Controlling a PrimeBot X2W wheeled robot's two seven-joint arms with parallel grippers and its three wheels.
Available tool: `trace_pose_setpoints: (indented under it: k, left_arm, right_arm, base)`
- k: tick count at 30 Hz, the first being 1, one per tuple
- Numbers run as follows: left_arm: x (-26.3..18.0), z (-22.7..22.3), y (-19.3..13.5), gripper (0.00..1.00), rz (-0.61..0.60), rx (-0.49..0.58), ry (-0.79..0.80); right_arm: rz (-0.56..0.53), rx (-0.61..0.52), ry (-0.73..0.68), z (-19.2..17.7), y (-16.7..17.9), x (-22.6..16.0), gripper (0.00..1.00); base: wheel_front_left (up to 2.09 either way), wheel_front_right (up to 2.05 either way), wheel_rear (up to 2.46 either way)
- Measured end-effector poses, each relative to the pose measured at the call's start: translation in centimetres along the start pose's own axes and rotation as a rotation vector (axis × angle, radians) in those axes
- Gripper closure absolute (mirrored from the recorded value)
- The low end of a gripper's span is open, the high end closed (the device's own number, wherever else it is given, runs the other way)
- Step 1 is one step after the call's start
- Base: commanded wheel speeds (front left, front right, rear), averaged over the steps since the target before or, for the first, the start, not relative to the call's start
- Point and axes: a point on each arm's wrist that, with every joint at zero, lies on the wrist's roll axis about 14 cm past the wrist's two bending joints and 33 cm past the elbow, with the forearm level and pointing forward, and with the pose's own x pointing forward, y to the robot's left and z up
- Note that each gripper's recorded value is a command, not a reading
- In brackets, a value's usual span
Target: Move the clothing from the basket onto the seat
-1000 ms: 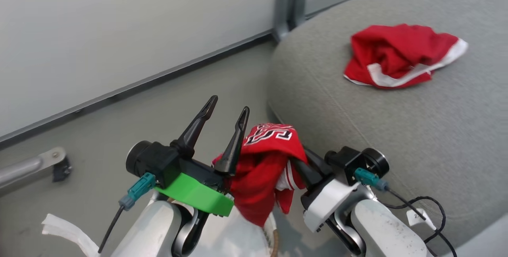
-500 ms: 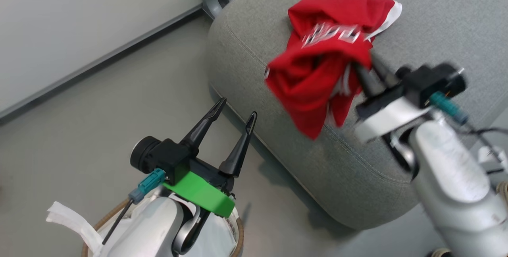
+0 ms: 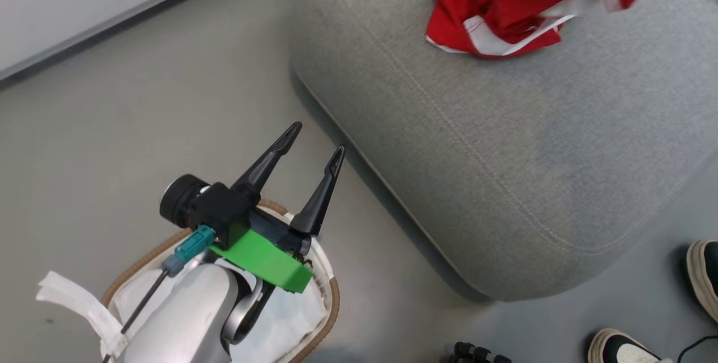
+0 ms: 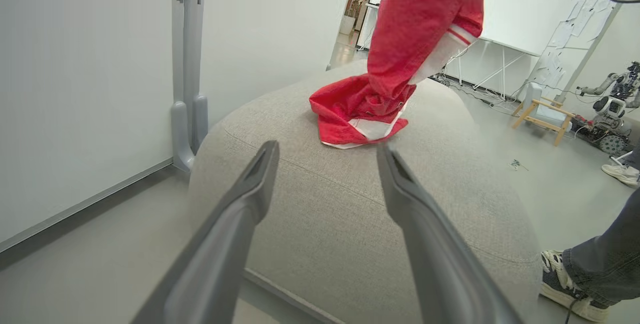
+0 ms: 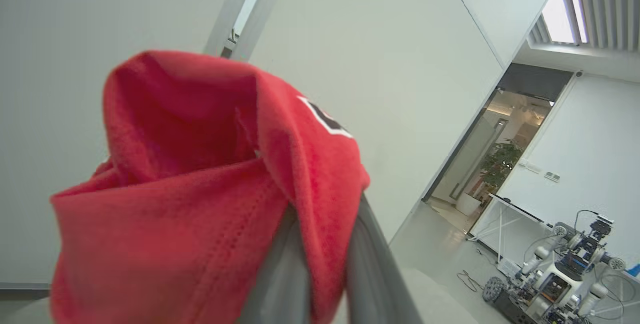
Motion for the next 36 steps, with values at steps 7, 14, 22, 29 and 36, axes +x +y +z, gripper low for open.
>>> trace_pose_setpoints:
  k: [7, 14, 22, 29, 36]
  left_arm:
    - [-1.0, -1.1, 3.3, 0.00, 0.050, -0.007, 0.011]
    - [-2.2, -2.6, 6.5, 0.00, 0.102, -0.022, 0.024]
    - [-4.4, -5.1, 9.6, 0.00, 0.179, -0.049, 0.071]
    - [-4.7, -4.4, 10.4, 0.00, 0.221, -0.045, 0.060]
    - [-4.6, -2.7, 8.3, 0.00, 0.234, -0.039, 0.042]
  right_arm:
    - [-0.030, -0.016, 0.153, -6.7, 1.3, 0.9, 1.00]
    - [-0.046, 0.058, 0.397, -16.3, 5.5, -2.6, 1.00]
    - [-0.029, 0.115, 0.561, -22.4, 10.6, -6.1, 0.36]
    - [-0.059, 0.137, 0.599, -23.0, 10.4, -8.7, 0.00]
    - [-0.031, 0.136, 0.569, -20.2, 9.4, -11.7, 0.00]
  base:
    - [0.00, 0.00, 0.00]
    - [0.00, 0.00, 0.00]
    - [0.00, 0.00, 0.00]
    - [0.00, 0.00, 0.00]
    - [0.00, 0.00, 0.00]
